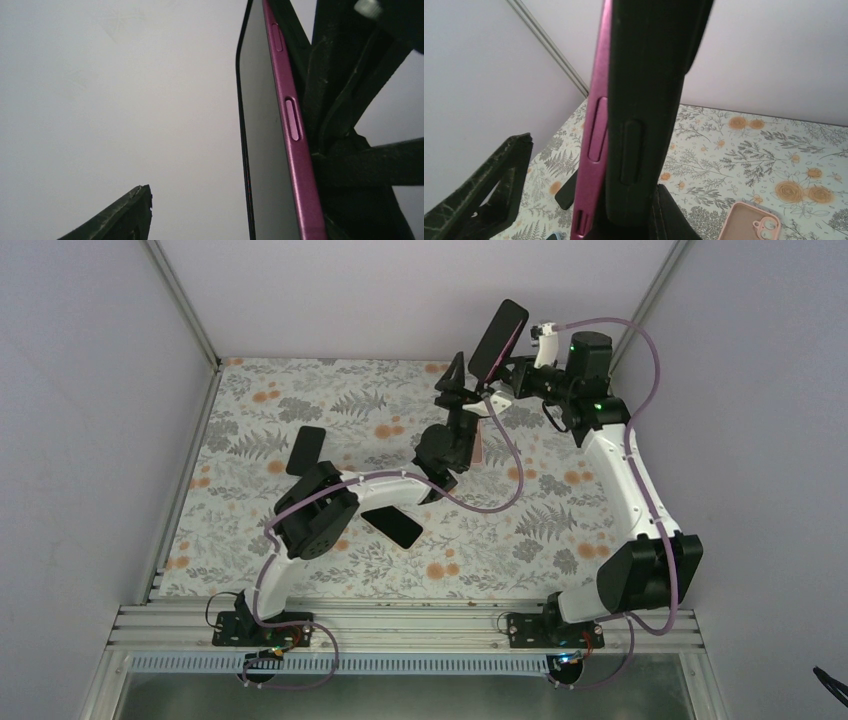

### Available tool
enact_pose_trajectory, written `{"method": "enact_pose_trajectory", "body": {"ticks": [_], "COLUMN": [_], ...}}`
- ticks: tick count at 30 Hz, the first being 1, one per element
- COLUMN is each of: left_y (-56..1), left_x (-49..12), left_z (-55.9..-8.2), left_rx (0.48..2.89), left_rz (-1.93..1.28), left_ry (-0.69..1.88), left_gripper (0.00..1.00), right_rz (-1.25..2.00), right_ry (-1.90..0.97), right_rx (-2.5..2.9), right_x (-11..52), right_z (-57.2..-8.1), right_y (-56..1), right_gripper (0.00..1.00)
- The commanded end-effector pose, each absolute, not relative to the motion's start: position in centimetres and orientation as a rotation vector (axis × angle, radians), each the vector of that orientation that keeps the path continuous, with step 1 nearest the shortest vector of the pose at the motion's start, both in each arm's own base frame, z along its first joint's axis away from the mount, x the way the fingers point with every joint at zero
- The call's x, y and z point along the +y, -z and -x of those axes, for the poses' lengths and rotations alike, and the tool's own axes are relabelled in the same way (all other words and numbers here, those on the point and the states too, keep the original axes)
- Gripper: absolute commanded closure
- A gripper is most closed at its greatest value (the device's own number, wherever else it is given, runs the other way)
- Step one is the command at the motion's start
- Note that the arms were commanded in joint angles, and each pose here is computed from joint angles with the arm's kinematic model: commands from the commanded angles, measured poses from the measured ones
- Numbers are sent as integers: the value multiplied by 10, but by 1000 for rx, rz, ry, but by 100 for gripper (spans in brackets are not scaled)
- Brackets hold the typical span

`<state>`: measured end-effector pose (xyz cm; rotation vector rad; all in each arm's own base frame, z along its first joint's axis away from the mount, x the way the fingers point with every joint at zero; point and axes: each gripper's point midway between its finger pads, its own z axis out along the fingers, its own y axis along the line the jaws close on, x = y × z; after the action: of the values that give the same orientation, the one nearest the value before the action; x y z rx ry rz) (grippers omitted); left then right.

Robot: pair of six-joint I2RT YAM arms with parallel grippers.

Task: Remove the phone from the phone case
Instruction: Remove the phone case from the phone.

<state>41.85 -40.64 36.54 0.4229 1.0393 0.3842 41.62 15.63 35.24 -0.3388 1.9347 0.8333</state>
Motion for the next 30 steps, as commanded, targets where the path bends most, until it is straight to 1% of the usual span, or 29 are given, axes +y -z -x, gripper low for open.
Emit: {"method": "enact_pose_trajectory", "body": {"ticks": [1,4,7,13,19,20,22,30], "left_y": [-388,-389,-390,-394,-397,-399,-400,-415], "left_x": [-379,-382,-381,-387,-387,-387,-389,-388], "left_z": [-434,-434,-433,-428,-416,-414,-409,-387], "left_rx": [1009,994,971,941,918,916,912,939], "left_rz": [-292,-272,-254,-245,-231,-227,-235,-279], "left_ry": [-478,-480,-499,-513,-517,-515,-514,-484], "left_gripper": [38,47,59,75,84,88,97,98], "right_rz": [506,511,516,521,510,503,469,216], "right_ry": [-1101,-1119,-1129,-1116,-1085,-1064,-968,-337], "right_rx": [2048,2072,2092,2107,2117,2121,2140,2191], "right_x": [190,191,191,189,186,185,176,101], "right_z": [-353,-349,-344,-338,-345,-348,-358,-414], "right_y": [-328,-321,-313,-300,-299,-297,-291,-280], "right_gripper": [97,97,97,97,97,97,97,97]}}
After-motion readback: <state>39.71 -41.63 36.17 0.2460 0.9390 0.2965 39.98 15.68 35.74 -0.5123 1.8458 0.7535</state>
